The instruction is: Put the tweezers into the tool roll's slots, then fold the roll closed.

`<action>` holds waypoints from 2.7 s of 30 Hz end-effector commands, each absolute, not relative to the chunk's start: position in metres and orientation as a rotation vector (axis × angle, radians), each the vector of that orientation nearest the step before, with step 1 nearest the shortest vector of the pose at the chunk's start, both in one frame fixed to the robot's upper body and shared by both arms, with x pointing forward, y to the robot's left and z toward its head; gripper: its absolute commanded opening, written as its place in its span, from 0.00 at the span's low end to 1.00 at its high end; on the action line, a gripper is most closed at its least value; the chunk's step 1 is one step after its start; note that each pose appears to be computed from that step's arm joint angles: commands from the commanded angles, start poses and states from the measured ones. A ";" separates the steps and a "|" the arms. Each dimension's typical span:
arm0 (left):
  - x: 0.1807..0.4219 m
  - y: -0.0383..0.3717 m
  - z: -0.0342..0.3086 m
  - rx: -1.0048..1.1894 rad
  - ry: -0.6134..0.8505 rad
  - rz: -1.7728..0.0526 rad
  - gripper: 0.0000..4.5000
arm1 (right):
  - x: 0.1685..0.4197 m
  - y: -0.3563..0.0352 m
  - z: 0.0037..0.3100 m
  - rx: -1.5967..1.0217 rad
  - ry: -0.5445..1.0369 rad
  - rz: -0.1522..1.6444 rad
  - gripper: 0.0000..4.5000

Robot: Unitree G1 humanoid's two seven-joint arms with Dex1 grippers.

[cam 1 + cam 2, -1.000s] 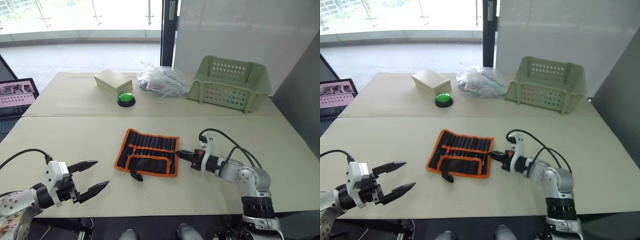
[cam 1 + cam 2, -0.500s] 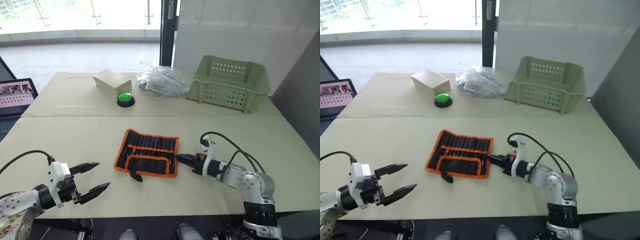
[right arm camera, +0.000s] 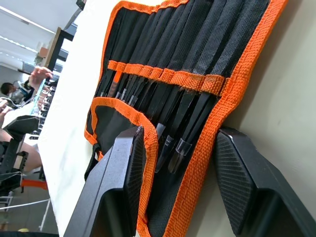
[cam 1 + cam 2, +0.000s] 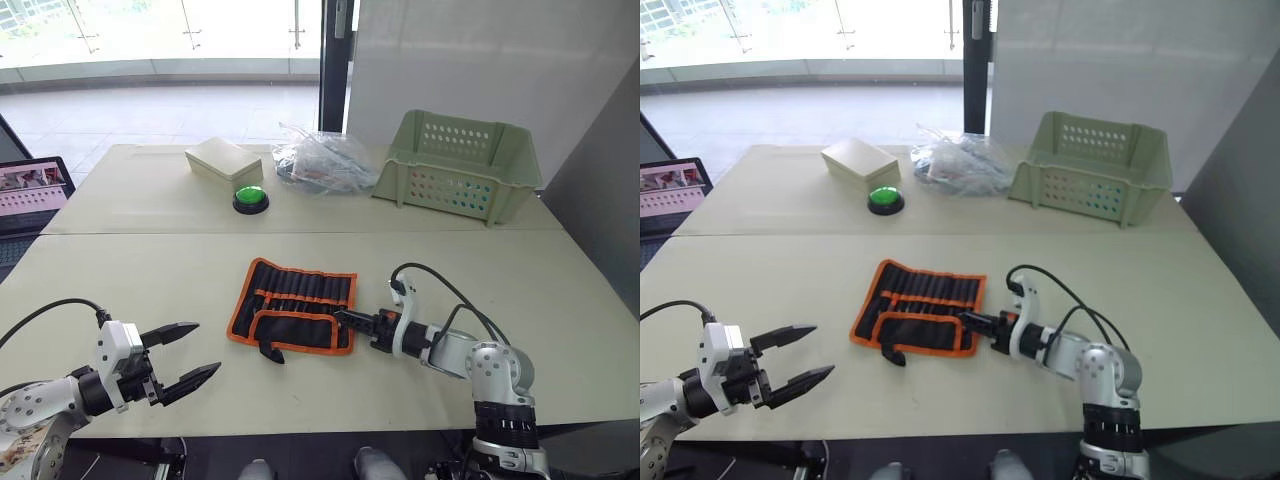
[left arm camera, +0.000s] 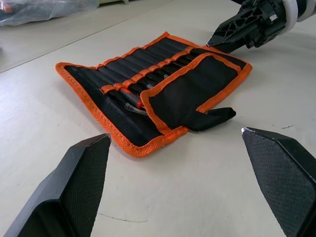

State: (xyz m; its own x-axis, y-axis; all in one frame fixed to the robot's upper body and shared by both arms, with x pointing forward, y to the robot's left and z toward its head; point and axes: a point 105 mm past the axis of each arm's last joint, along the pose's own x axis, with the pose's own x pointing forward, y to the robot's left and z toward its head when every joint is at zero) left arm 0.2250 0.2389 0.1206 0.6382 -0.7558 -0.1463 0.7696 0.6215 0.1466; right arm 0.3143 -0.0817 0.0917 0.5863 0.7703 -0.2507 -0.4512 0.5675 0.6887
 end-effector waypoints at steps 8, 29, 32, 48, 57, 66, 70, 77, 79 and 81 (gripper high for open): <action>0.223 0.234 0.126 0.229 0.061 -0.907 1.00 | 0.322 -0.099 0.084 0.625 0.584 0.682 0.49; 0.223 0.233 0.124 0.235 0.073 -0.922 1.00 | 0.330 -0.117 0.100 0.630 0.522 0.639 0.01; 0.223 0.233 0.122 0.238 0.078 -0.926 1.00 | 0.330 -0.108 0.124 0.571 0.473 0.699 0.01; 0.223 0.232 0.121 0.221 0.092 -0.939 1.00 | 0.319 -0.039 0.140 -0.182 0.279 0.723 0.01; 0.222 0.232 0.119 0.225 0.110 -0.949 1.00 | 0.327 -0.014 0.143 -0.001 0.307 0.692 0.01; 0.224 0.231 0.118 0.221 0.110 -0.951 1.00 | 0.331 0.010 0.126 0.016 0.373 0.661 0.01; 0.223 0.231 0.117 0.222 0.114 -0.952 1.00 | 0.329 0.018 0.116 -0.013 0.389 0.680 0.01; 0.222 0.232 0.116 0.225 0.117 -0.952 1.00 | 0.332 0.025 0.109 0.065 0.401 0.694 0.36; 0.223 0.232 0.117 0.226 0.117 -0.951 1.00 | 0.335 0.024 0.124 0.142 0.368 0.706 0.51; 0.224 0.232 0.117 0.227 0.114 -0.949 1.00 | 0.337 0.016 0.143 0.190 0.314 0.733 0.65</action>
State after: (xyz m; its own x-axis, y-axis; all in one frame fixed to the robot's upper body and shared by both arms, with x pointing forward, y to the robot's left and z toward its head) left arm 0.2230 0.2297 0.1123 0.5788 -0.7930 -0.1903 0.8154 0.5657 0.1231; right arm 0.3335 0.0241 0.1192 0.6892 0.6613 -0.2960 -0.6112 0.7501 0.2526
